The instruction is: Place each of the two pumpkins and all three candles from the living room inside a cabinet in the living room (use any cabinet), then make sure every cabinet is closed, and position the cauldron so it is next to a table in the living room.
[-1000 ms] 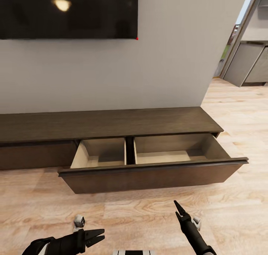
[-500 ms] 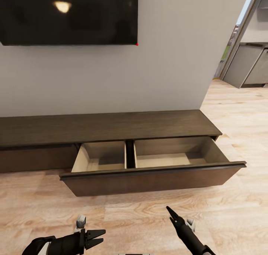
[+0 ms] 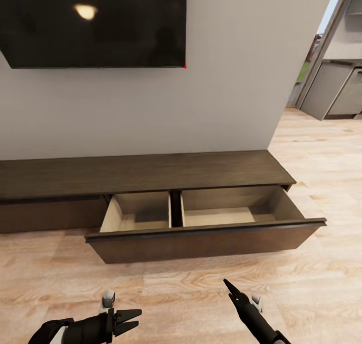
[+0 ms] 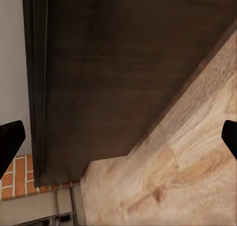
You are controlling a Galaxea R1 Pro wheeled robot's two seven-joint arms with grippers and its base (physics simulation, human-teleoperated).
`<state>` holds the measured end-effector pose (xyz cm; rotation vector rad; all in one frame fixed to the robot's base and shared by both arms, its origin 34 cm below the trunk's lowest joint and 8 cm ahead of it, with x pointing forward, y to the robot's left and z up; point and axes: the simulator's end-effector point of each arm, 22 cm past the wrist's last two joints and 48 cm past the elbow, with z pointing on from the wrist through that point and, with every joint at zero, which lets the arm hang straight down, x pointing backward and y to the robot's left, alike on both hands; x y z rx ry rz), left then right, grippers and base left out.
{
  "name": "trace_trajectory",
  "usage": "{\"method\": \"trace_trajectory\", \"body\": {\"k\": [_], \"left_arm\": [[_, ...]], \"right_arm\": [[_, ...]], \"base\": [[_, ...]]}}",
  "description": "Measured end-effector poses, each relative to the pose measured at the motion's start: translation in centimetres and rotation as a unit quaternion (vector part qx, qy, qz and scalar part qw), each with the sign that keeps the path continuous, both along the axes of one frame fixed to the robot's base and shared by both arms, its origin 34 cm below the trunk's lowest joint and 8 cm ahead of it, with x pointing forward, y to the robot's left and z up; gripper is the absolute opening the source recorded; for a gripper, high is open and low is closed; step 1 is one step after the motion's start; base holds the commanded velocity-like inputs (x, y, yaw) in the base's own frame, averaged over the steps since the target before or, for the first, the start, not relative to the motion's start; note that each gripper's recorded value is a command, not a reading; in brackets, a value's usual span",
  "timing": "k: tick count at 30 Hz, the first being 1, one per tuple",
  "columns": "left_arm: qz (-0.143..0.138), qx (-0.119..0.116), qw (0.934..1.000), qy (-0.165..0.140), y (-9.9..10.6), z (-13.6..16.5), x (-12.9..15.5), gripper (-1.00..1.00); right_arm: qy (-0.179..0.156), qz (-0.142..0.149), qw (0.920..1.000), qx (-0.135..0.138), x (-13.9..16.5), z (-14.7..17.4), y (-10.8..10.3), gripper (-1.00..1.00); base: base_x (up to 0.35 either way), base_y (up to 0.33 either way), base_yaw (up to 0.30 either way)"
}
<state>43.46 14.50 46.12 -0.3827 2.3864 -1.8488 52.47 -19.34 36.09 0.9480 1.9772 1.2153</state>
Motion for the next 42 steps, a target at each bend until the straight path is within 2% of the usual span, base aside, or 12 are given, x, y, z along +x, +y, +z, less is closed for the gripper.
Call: {"method": "trace_trajectory", "body": {"k": [7,12,20,24,31,32,33,34,38,42], "left_arm": [[0.0,0.003,1.0,0.001,0.1,1.3,0.3,1.0],[0.001,0.035,0.9993,0.011,0.4,1.0,0.4,1.0],[0.001,0.042,0.999,0.013,0.5,2.4,0.7,1.0],[0.002,0.043,0.999,0.013,0.6,3.2,0.9,1.0],[0.001,0.044,0.9989,0.014,0.5,4.5,1.1,1.0],[0.001,0.049,0.9987,0.015,0.6,4.6,1.1,1.0],[0.001,0.077,0.9968,0.023,1.0,3.6,1.0,1.0],[0.001,0.087,0.9959,0.026,1.0,3.3,1.0,1.0],[0.0,0.096,0.9949,0.029,0.9,3.7,1.1,1.0],[0.0,0.101,0.9943,0.032,0.9,4.3,1.1,1.0]], "right_arm": [[0.001,-0.002,1.0,-0.001,0.4,1.5,-0.2,1.0],[0.0,0.001,1.0,-0.002,0.6,2.5,-0.1,1.0],[0.011,-0.004,0.9999,0.0,0.7,3.9,0.0,1.0],[0.043,-0.005,0.9988,-0.024,0.4,3.1,-0.6,1.0],[0.051,-0.006,0.998,-0.037,0.7,4.1,-0.9,1.0],[0.051,-0.006,0.998,-0.038,0.8,4.3,-0.9,1.0],[0.055,-0.007,0.9976,-0.042,0.7,4.3,-1.0,1.0],[0.06,-0.008,0.9971,-0.047,0.7,4.3,-1.2,1.0],[0.058,-0.014,0.9961,-0.065,1.0,4.8,-1.8,1.0],[0.061,-0.012,0.9918,-0.111,0.9,4.8,-2.6,1.0]], "base": [[0.0,0.0,0.0],[0.0,0.0,0.0],[0.0,0.0,0.0],[0.0,0.0,0.0],[0.0,0.0,0.0],[0.0,0.0,0.0],[0.0,0.0,0.0],[0.0,0.0,0.0],[0.0,0.0,0.0],[0.0,0.0,0.0]]}}
